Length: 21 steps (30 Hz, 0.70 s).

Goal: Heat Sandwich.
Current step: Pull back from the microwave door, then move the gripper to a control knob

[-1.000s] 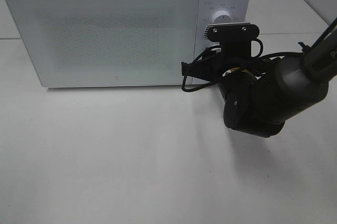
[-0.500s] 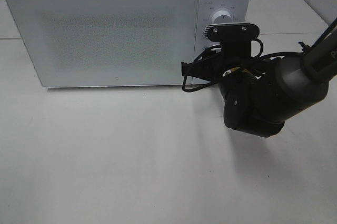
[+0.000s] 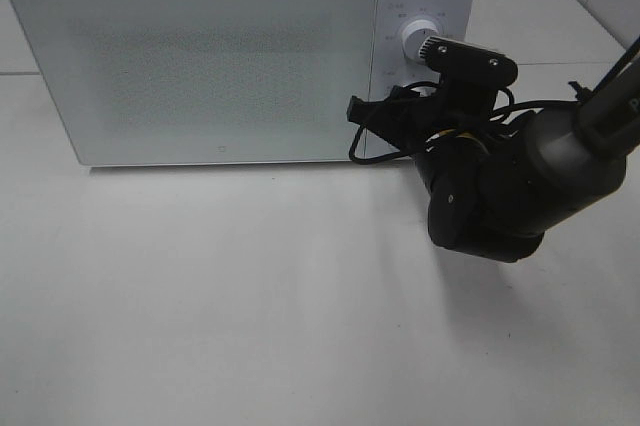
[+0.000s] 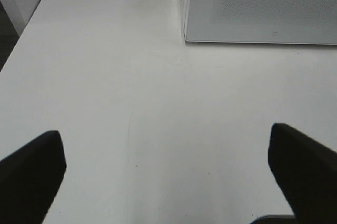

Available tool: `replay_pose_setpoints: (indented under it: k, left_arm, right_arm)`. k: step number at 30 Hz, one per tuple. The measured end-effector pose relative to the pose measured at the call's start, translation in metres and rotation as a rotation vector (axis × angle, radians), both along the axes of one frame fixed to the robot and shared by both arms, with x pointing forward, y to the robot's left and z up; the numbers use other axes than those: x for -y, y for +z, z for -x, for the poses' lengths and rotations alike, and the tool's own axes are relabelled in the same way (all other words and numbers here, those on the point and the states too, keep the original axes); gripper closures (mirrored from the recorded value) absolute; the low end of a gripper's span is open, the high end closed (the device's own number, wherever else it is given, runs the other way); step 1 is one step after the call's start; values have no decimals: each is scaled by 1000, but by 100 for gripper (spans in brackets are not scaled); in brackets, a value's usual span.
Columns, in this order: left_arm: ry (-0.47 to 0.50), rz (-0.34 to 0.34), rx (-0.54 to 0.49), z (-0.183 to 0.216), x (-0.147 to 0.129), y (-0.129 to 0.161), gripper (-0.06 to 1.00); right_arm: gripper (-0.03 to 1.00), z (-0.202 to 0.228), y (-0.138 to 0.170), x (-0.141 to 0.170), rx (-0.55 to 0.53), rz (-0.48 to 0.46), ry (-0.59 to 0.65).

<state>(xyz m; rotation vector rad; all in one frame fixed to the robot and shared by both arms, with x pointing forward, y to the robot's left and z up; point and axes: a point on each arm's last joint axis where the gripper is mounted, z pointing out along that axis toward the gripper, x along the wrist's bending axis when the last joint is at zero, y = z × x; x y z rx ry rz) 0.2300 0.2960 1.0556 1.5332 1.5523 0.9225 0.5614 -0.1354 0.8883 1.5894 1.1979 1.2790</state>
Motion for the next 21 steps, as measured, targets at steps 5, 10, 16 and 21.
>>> replay_pose_setpoints:
  k: [5, 10, 16, 21]
  left_arm:
    - [0, 0, 0, 0, 0, 0, -2]
    - [0, 0, 0, 0, 0, 0, -2]
    - [0, 0, 0, 0, 0, 0, -2]
    - [0, 0, 0, 0, 0, 0, -2]
  right_arm:
    - [55, 0, 0, 1, 2, -191, -42]
    - [55, 0, 0, 1, 2, -382, -84]
    - [55, 0, -1, 1, 4, -594, -131]
    - [55, 1, -1, 1, 4, -802, -176]
